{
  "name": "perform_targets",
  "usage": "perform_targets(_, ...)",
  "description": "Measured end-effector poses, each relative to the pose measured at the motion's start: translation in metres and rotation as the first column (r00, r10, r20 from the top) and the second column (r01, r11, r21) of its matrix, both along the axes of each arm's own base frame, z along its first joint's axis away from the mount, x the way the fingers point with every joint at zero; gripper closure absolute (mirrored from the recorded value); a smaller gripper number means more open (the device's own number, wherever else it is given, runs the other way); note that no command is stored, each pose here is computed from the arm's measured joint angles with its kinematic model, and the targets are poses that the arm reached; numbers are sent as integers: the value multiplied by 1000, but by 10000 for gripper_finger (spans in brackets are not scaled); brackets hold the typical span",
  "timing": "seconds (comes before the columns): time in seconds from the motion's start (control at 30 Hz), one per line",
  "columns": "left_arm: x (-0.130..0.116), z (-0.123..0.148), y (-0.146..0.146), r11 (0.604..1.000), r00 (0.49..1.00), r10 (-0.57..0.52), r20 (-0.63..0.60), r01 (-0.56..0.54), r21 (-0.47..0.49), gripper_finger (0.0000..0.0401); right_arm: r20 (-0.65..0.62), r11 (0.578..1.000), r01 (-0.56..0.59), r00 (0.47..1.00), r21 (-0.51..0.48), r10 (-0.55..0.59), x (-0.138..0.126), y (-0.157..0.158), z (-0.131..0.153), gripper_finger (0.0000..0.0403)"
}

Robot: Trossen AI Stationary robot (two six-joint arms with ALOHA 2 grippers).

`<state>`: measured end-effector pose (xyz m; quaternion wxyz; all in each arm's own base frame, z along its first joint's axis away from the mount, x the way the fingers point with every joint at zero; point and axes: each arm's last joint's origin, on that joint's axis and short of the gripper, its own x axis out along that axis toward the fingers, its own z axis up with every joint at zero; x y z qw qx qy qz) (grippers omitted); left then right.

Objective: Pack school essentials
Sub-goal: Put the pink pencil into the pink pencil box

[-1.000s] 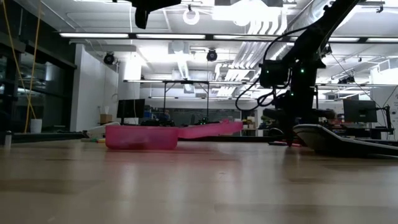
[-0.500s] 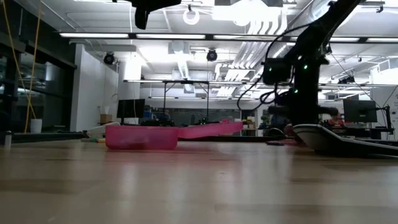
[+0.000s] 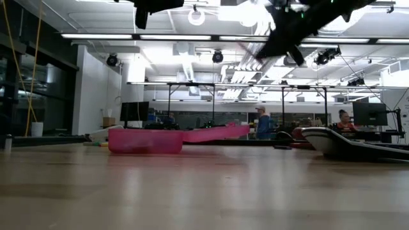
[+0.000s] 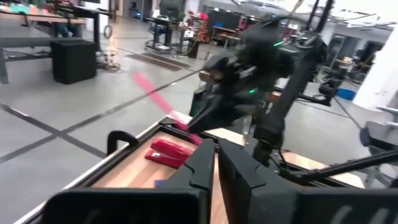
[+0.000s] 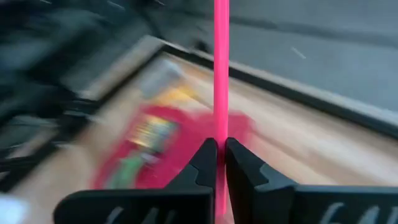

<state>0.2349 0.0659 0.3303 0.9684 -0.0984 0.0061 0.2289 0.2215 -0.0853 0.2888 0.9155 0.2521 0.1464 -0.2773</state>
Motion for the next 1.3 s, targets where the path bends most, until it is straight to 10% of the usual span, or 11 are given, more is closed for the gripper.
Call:
perform_targets(0.57,19,4,-2,982,967,-183,174,189,-15,177,256,884,-343,867,-319,428,63,67,10,402)
perform_targets(1.07,51,-13,-5,973,942,-221,253,232,-15,185,260,868,-378,846,-322,465,100,79,3,403)
perform_targets(1.3,48,-9,-7,977,946,-207,250,212,5,285,264,867,-371,846,-333,463,100,77,4,403)
